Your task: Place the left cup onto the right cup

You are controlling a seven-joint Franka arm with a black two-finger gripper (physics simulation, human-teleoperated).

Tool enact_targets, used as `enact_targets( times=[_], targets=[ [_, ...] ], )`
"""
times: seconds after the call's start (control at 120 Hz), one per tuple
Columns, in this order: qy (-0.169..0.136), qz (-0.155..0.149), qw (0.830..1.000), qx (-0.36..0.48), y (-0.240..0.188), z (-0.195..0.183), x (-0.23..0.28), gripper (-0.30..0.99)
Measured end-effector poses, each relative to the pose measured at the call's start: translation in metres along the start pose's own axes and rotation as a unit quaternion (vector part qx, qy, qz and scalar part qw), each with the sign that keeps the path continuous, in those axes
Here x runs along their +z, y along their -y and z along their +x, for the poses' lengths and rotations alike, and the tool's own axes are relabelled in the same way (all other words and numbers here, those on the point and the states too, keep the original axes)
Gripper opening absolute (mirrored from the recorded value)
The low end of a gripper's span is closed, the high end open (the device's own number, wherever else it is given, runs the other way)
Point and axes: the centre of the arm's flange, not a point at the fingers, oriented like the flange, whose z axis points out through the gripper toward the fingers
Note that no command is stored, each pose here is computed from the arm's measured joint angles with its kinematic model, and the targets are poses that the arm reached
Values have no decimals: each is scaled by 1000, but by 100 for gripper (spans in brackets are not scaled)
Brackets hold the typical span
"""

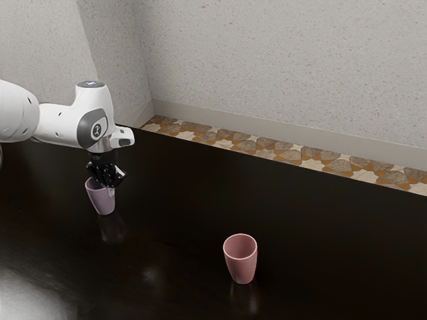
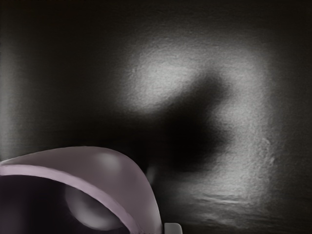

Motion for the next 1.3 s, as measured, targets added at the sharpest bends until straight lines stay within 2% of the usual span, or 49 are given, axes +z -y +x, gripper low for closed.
enact_targets(
  times=[0.267,0.708,1.3],
  targets=[
    [-9,2,1000,0,1,-1,-12,-7],
    [-37,1,999,10,-8,-9,-64,-8],
    [-45,-8,997,63,-68,-27,-116,-8]
  ],
)
